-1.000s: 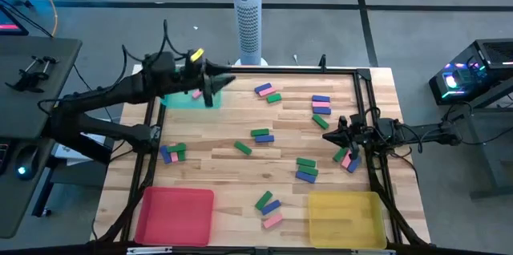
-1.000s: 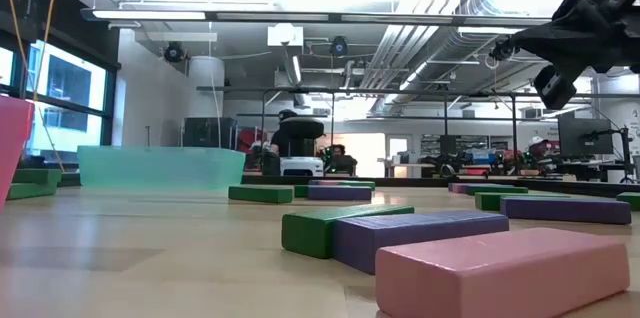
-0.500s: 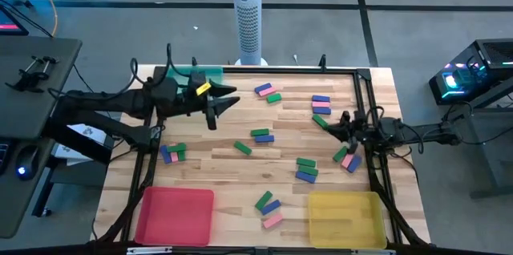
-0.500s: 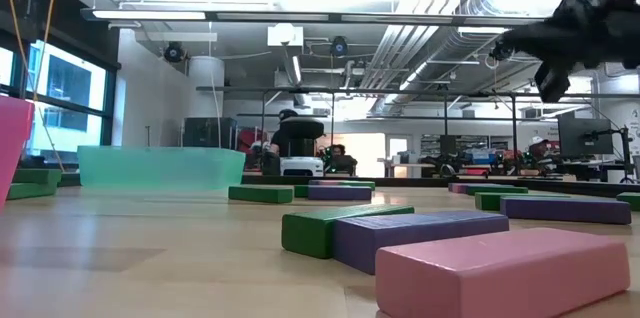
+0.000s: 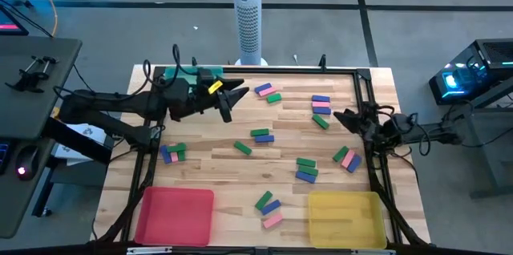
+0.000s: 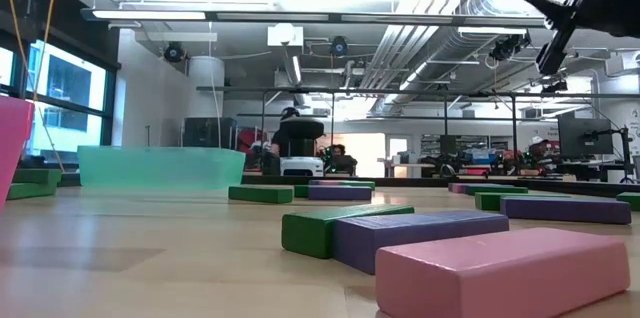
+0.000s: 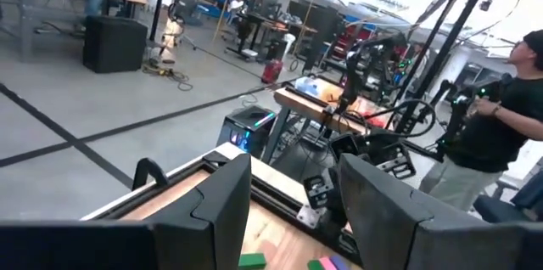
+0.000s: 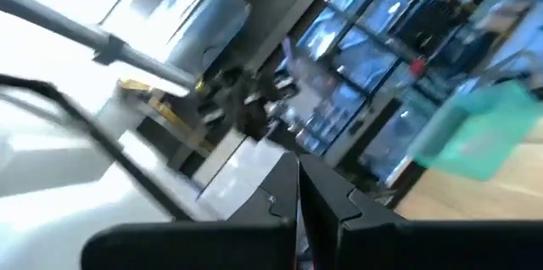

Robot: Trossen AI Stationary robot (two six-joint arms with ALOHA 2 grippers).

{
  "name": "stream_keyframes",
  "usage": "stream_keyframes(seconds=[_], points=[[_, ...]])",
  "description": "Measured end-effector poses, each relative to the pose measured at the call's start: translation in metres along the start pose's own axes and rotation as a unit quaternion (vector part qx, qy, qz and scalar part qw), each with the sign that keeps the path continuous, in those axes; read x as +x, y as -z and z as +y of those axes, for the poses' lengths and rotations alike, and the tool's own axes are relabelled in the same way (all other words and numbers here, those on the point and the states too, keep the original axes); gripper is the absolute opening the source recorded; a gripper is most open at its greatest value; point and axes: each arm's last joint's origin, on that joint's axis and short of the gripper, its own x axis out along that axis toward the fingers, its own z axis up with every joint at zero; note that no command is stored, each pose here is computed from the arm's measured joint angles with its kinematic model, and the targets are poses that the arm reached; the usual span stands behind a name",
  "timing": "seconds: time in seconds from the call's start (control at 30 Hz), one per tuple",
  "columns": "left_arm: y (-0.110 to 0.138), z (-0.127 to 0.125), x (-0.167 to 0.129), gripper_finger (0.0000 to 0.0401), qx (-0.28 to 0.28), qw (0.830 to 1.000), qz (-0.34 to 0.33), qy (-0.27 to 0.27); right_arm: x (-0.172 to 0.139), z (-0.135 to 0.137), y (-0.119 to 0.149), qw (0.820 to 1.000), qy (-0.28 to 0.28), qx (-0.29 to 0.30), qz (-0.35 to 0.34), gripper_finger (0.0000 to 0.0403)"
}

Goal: Sort blocks
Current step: Put the green block into the yellow bin

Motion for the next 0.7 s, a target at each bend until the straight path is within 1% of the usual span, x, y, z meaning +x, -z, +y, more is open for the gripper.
stream_keyframes(seconds=[0.07,0.1,0.13,0.17,0.23,0.3,0.37,0.43,0.5,0.57,0.6,0.63,0.67,0.7], points=[[0.000,0.000,0.000,0.0167,-0.003,1.000,0.002,-0.001,0.005,0.001,0.002,0.998,0.043,-0.011,0.050,0.0000],[0.000,0.000,0.000,0.0167,-0.006,1.000,0.001,-0.001,0.007,0.001,0.004,0.993,0.079,-0.016,0.087,0.0000],[-0.001,0.000,-0.001,0.0167,-0.007,1.000,0.000,0.001,0.010,0.000,0.006,0.984,0.118,-0.024,0.127,0.0000],[-0.002,0.000,-0.002,0.0167,-0.003,1.000,0.000,0.003,0.012,0.001,0.008,0.972,0.155,-0.037,0.171,0.0000],[-0.004,0.000,-0.005,0.0167,0.014,1.000,-0.003,0.010,0.020,0.004,0.010,0.944,0.206,-0.071,0.248,0.0006],[-0.006,0.001,-0.007,0.0167,0.032,0.999,-0.006,0.014,0.030,0.007,0.014,0.907,0.239,-0.114,0.328,0.0019],[-0.008,0.001,-0.010,0.0167,0.049,0.999,-0.004,0.014,0.040,0.008,0.021,0.866,0.255,-0.158,0.400,0.0040],[-0.010,0.002,-0.012,0.0167,0.057,0.998,-0.003,0.014,0.047,0.002,0.032,0.821,0.268,-0.192,0.467,0.0068],[-0.010,0.005,-0.015,0.0167,0.062,0.998,0.003,0.009,0.051,-0.006,0.044,0.781,0.266,-0.219,0.520,0.0099],[-0.010,0.006,-0.016,0.0167,0.065,0.998,0.009,0.006,0.054,-0.016,0.055,0.746,0.269,-0.247,0.557,0.0129],[-0.010,0.008,-0.016,0.0167,0.068,0.998,0.014,0.002,0.055,-0.021,0.060,0.730,0.270,-0.260,0.571,0.0142],[-0.010,0.008,-0.016,0.0167,0.069,0.997,0.016,0.001,0.057,-0.026,0.065,0.720,0.269,-0.272,0.579,0.0153],[-0.009,0.008,-0.016,0.0167,0.070,0.997,0.018,0.001,0.060,-0.029,0.069,0.715,0.261,-0.282,0.583,0.0162],[-0.009,0.009,-0.017,0.0167,0.070,0.997,0.019,0.000,0.064,-0.031,0.074,0.715,0.251,-0.291,0.584,0.0170]])
